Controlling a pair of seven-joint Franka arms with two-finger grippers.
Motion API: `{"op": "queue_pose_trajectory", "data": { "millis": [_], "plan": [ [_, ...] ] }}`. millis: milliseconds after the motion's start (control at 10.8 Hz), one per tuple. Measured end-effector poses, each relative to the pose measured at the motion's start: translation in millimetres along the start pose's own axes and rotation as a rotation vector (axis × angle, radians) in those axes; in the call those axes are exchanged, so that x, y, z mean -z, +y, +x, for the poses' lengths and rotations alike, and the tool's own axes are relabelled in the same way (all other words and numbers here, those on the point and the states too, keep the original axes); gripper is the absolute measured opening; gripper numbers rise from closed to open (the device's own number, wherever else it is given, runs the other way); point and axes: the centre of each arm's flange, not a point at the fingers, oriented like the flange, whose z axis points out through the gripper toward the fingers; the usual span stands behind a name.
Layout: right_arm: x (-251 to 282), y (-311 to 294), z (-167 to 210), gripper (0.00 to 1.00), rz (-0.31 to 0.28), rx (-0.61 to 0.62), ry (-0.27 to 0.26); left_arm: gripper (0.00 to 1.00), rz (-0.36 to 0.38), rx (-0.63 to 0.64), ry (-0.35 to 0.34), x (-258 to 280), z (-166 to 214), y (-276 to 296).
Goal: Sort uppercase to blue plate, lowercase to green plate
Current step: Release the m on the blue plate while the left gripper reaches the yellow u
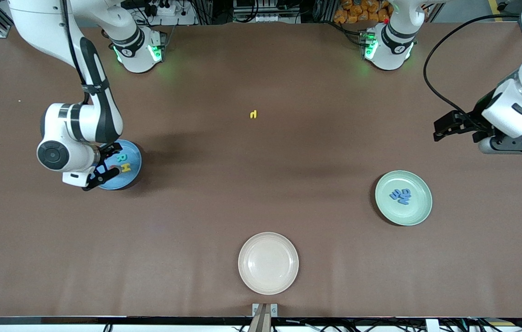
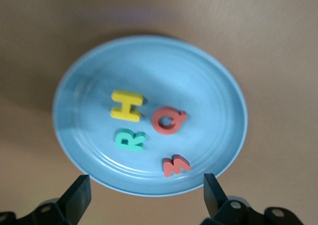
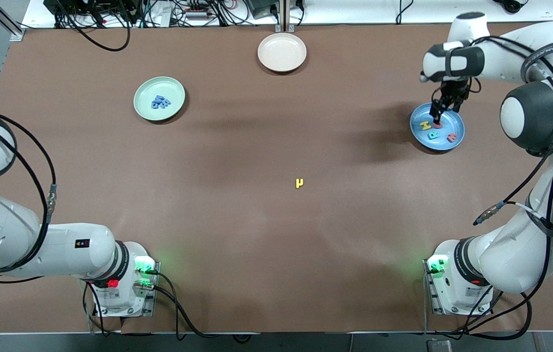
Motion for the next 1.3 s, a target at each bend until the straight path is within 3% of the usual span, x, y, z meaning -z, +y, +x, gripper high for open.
{"op": "queue_pose_trajectory", "data": {
  "millis": [186, 557, 1022, 1300],
  "plan": [
    [61, -5, 3, 1.00, 0.040, -0.059, 0.032, 1.00, -0.004, -0.060, -0.026, -13, -4, 38],
    [180, 20, -55, 1.00, 0.084, -0.163, 0.238, 1.00, -0.030, -0.025, -0.101, -82, -35, 213],
    [297, 27, -108, 1.00, 0.078, -0.317, 0.367, 1.00, -0.071, 0.036, -0.128, -178, -93, 368],
    [333, 42, -131, 1.00, 0.085, -0.415, 0.404, 1.00, -0.021, 0.140, -0.113, -244, -146, 441]
  ]
}}
